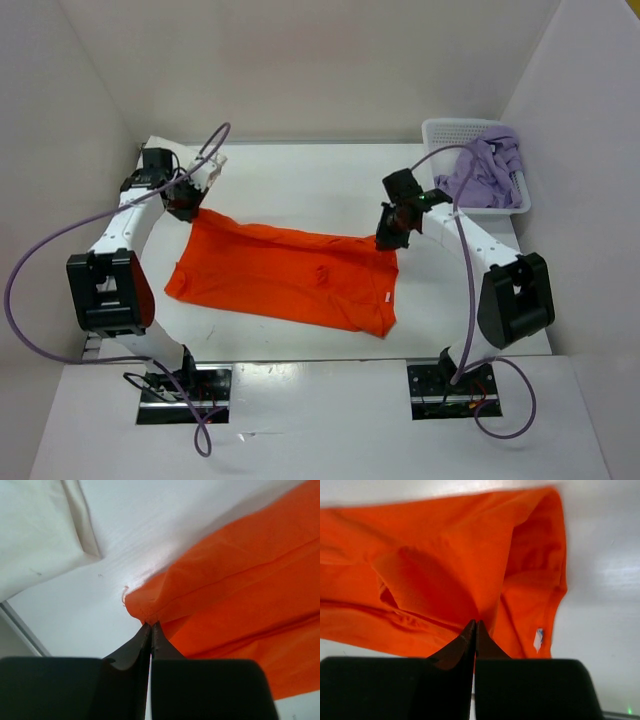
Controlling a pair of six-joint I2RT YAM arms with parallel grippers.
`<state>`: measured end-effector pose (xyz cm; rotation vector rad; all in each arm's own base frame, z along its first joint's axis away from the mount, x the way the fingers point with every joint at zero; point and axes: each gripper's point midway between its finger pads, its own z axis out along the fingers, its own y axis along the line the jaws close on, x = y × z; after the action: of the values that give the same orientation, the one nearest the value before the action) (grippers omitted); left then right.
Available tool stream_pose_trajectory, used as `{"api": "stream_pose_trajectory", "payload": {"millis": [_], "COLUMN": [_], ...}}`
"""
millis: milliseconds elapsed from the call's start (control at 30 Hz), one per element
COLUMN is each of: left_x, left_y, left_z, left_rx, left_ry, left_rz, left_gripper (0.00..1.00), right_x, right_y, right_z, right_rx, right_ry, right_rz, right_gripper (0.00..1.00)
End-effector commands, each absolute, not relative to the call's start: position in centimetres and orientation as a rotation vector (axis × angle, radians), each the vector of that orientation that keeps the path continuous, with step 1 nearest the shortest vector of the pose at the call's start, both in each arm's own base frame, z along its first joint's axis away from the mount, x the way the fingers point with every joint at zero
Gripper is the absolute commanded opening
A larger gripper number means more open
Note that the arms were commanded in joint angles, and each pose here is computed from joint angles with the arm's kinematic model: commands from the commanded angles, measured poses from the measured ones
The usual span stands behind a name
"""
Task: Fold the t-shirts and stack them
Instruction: Fold the other side of the tshirt into a rectangle
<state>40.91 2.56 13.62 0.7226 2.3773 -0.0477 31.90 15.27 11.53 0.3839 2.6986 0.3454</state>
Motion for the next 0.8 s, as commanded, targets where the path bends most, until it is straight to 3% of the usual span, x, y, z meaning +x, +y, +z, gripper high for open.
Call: {"api": "stream_pose_trajectory", "payload": {"millis": [0, 233, 600, 767], "left_x": [37.5, 36.5, 38.3, 36.0], "left_y": [2.9, 4.0, 7.0, 6.5], "left_z": [9.7, 6.9, 9.1, 6.5], "left_rx": [0.877, 0.874, 0.636, 0.668], "left_ry": [2.468, 2.539, 2.57, 2.646], "left_rz": [-0.034, 0.02, 0.082, 0.055], "left_gripper": [0.0, 0.0, 0.0, 0.0], "right_x": [29.5, 27.5, 26.5, 24.2], "right_y": [16.8, 16.8, 17.2, 17.4], "right_z": [10.3, 9.3, 9.8, 7.7], "right_rx": [0.426, 0.45, 0.432, 0.415], "right_ry": [2.739, 2.768, 2.776, 2.851], "right_rz": [0.402, 0.383, 0.39, 0.376], "right_gripper": [0.0, 0.0, 0.0, 0.0]}}
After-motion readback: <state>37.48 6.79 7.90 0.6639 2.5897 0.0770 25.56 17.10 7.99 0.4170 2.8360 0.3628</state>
